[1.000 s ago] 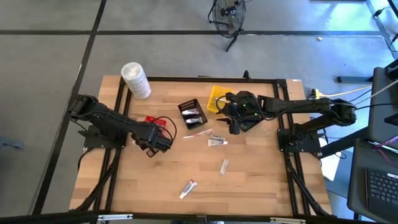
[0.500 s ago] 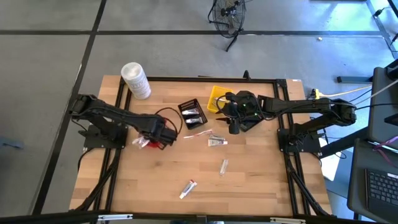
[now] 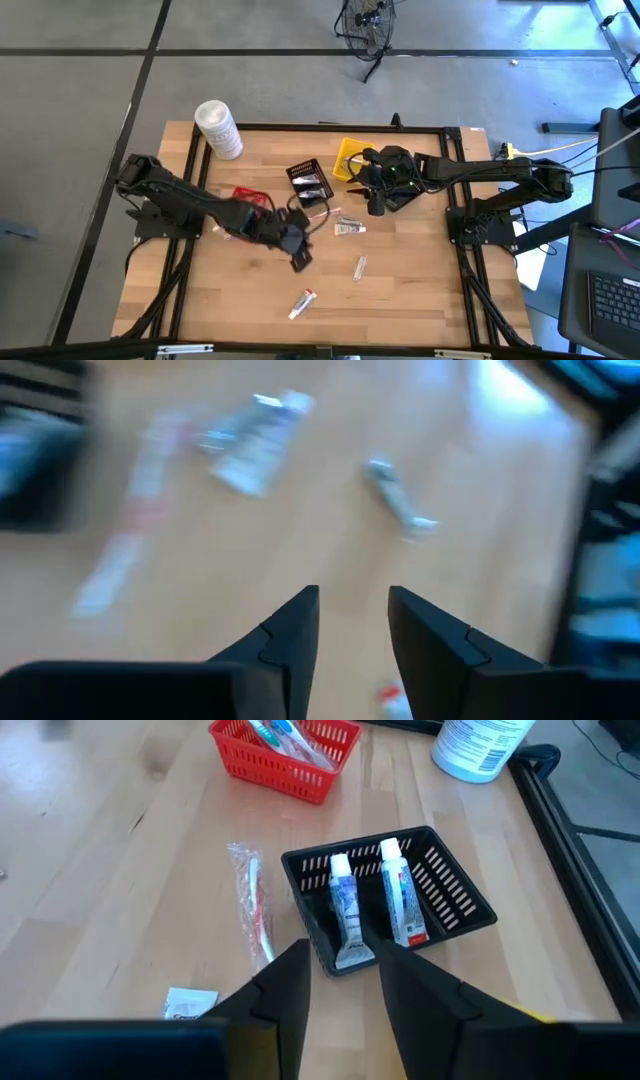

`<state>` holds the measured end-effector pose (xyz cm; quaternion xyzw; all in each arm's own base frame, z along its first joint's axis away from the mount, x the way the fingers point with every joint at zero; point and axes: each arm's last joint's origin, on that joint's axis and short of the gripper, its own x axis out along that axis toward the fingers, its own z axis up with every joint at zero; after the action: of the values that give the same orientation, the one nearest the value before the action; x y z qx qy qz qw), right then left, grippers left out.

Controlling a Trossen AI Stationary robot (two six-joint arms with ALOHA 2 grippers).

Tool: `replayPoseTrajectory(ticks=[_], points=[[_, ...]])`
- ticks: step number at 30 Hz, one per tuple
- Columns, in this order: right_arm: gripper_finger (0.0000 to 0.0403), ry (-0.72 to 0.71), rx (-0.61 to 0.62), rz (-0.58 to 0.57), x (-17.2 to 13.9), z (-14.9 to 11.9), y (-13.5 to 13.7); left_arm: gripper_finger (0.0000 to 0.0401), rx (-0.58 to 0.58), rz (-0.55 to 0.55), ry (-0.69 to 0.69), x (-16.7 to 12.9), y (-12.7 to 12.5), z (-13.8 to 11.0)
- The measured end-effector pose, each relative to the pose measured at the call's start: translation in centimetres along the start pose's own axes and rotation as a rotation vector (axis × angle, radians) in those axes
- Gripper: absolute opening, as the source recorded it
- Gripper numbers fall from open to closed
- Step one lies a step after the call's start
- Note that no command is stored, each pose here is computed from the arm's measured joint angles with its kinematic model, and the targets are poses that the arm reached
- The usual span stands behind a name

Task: Pick & Place Travel size toiletries
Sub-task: Put the toothpaste into the left black bin

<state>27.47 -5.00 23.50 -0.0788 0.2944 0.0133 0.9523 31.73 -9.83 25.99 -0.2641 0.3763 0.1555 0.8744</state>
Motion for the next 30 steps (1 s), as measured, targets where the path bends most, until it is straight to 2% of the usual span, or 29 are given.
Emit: replayPoseTrajectory(ticks=[4,7,15,22,26,30], points=[[0.0115,0.0,0.003,0.0,0.0,0.0,0.0,0.0116,0.017,-0.14,0.023,1.2,-2.5,-1.7],[0.0109,0.0,0.003,0.0,0.0,0.0,0.0,0.0116,0.045,-0.182,0.069,2.3,-4.0,-3.8],[0.01,0.001,-0.002,0.001,0.0,0.0,0.0,0.0116,-0.081,-0.171,0.288,4.9,-5.5,-9.0],[0.0111,-0.01,-0.091,-0.007,0.0,0.1,-0.1,0.0116,-0.128,-0.139,0.342,5.3,-6.3,-11.9],[0.012,-0.055,-0.149,-0.118,0.0,0.8,-0.5,0.0116,-0.19,-0.096,0.379,5.8,-6.7,-14.3],[0.0127,-0.11,-0.198,-0.237,-0.2,1.6,-1.0,0.0116,-0.189,-0.066,0.398,6.8,-7.6,-15.8]])
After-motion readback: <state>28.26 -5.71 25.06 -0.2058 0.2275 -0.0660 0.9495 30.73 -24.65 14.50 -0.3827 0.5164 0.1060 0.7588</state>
